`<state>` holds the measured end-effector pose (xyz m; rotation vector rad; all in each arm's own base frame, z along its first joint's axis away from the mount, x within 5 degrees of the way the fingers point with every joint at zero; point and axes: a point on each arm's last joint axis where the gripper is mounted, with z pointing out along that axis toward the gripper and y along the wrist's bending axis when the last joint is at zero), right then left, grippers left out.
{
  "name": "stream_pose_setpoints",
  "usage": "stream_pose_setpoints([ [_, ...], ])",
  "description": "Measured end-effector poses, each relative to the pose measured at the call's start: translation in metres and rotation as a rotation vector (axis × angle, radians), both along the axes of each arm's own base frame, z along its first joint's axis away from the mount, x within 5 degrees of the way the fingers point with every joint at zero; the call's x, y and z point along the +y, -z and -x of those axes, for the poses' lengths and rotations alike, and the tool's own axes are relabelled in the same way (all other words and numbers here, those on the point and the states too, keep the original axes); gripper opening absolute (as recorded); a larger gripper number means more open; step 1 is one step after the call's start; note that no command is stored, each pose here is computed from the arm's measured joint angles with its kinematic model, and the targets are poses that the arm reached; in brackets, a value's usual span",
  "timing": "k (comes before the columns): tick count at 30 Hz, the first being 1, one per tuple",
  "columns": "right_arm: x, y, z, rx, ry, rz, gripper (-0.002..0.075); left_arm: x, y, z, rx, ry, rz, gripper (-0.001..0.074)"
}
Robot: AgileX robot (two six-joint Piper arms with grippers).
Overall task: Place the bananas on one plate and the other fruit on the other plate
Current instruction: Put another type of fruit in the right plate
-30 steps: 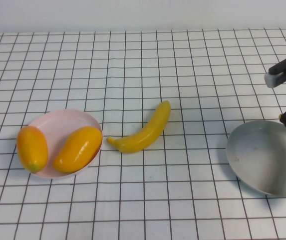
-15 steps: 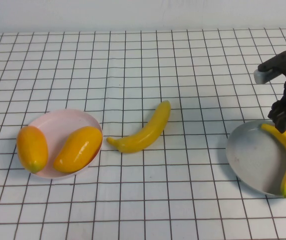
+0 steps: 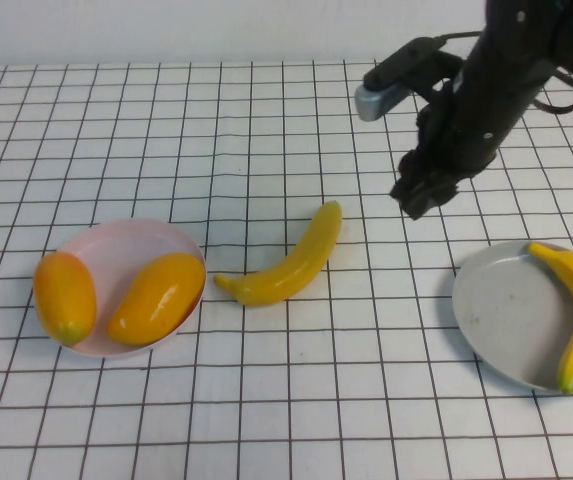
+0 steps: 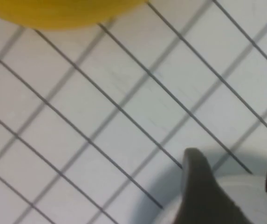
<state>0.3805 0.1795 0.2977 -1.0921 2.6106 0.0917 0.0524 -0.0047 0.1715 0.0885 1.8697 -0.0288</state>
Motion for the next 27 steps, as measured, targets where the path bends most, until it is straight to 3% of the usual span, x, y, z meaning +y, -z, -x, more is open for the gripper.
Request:
stream_pose_setpoints([
  [9,0.049,0.039,-0.025,0.140,0.143,-0.163,0.0480,0.000,0.000,0.000,0.000,0.000,0.000,-0.0004],
  [23,0.077,0.097,-0.065,0.272,0.413,-0.284,0.0498,0.000,0.000,0.000,0.000,0.000,0.000,-0.0004],
  [27,0.081,0.108,-0.072,0.288,0.479,-0.301,0.0471,0.000,0.000,0.000,0.000,0.000,0.000,-0.0004],
])
